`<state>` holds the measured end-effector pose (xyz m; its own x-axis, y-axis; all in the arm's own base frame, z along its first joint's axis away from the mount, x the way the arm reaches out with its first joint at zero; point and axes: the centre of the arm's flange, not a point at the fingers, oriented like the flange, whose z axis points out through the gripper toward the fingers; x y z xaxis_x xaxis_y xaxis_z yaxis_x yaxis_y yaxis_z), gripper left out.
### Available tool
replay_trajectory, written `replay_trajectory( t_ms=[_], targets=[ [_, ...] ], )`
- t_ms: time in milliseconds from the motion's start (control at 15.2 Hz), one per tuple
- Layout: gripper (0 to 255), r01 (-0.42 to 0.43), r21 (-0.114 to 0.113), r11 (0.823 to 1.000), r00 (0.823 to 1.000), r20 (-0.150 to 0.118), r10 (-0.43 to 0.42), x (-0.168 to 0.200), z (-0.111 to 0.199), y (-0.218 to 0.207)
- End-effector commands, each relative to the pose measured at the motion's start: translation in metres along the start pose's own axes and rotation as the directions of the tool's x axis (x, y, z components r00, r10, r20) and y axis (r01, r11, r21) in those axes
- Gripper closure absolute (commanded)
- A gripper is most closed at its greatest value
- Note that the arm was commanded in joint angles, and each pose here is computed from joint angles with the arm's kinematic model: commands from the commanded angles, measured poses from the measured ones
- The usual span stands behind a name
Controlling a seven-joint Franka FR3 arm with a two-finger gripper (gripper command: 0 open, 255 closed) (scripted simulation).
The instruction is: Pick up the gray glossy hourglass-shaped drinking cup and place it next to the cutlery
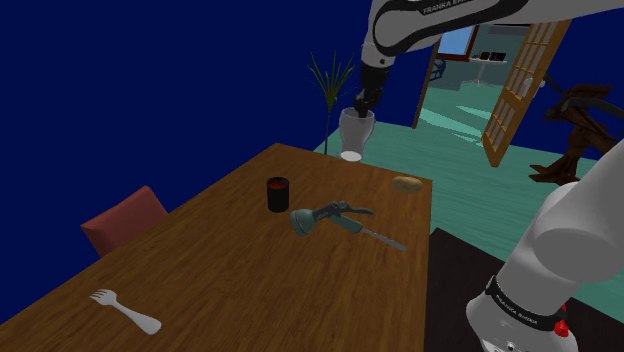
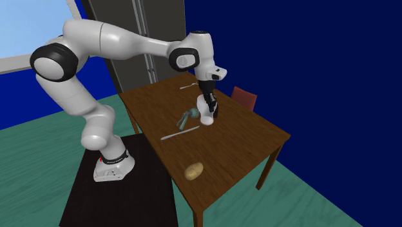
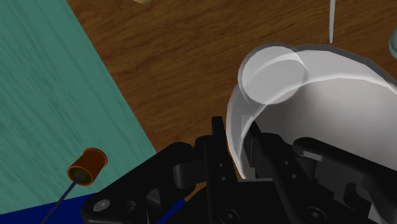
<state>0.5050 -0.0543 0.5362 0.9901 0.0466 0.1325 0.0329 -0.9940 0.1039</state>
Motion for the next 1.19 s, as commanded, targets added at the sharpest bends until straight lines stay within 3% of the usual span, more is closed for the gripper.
replay_trajectory(
  t_ms=[0,594,1122],
  targets=[
    [255,0.000,0.000,1.000,1.000,0.000,0.000,0.001,-0.011,0.000],
    [255,0.000,0.000,1.000,1.000,0.000,0.000,0.007,-0.056,0.005],
    [255,0.000,0.000,1.000,1.000,0.000,0.000,0.017,-0.042,-0.099]
  ],
)
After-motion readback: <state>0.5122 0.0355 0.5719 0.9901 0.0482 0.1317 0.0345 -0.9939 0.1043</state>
